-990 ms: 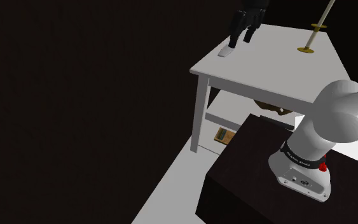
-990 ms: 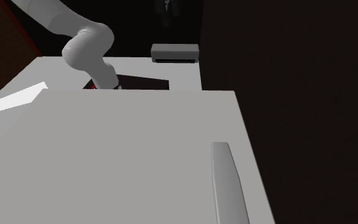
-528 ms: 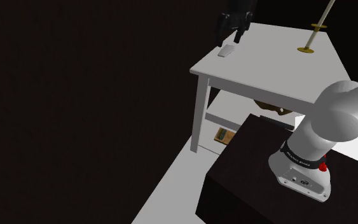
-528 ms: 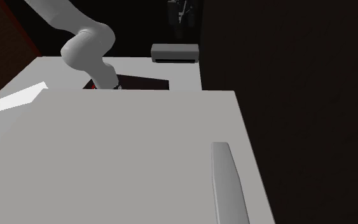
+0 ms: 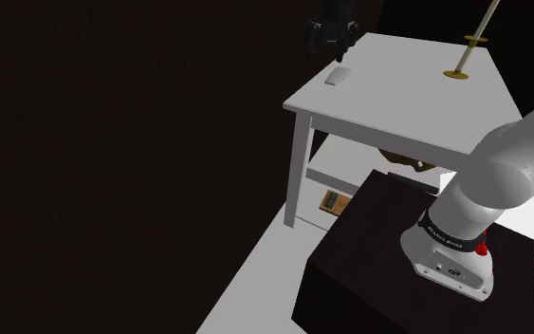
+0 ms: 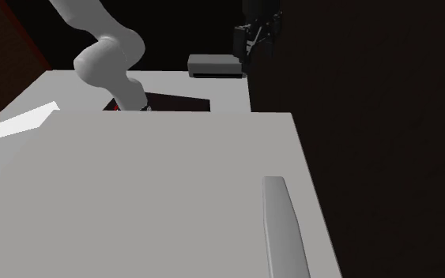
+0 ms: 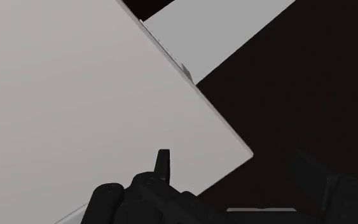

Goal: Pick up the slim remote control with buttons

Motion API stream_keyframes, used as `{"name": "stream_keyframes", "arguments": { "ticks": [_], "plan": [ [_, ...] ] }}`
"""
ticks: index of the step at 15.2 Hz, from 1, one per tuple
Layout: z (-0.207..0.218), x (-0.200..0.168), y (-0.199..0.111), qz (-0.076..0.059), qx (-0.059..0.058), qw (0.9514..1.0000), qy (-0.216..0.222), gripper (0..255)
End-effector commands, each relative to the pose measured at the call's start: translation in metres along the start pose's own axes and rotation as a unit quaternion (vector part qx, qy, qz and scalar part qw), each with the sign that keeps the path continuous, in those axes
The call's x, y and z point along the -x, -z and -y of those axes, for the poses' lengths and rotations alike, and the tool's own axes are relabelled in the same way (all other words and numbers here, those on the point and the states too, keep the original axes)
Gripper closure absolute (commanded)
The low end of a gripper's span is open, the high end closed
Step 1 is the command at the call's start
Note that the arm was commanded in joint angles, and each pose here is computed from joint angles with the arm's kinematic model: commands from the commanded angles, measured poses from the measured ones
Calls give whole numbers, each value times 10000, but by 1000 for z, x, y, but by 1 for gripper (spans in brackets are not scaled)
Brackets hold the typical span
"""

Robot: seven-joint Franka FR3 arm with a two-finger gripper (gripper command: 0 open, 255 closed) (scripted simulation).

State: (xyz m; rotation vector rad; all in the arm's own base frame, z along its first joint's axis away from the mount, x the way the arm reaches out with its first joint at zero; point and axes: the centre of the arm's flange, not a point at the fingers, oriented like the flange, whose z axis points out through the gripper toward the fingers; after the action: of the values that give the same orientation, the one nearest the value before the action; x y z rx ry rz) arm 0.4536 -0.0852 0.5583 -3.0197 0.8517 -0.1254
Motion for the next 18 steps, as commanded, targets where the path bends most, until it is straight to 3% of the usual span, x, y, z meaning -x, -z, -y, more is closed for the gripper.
{"name": "stream_keyframes", "arguments": {
  "ticks": [1, 5, 9, 13, 18],
  "plan": [
    [-10, -23, -8, 17, 19, 9995, -323, 0],
    [-31, -69, -26, 55, 56, 9955, -948, 0],
    [-59, -112, -43, 92, 92, 9875, -1569, 0],
    [-91, -150, -61, 129, 129, 9757, -2184, 0],
    [-138, -192, -83, 175, 173, 9555, -2940, 0]
  ]
}}
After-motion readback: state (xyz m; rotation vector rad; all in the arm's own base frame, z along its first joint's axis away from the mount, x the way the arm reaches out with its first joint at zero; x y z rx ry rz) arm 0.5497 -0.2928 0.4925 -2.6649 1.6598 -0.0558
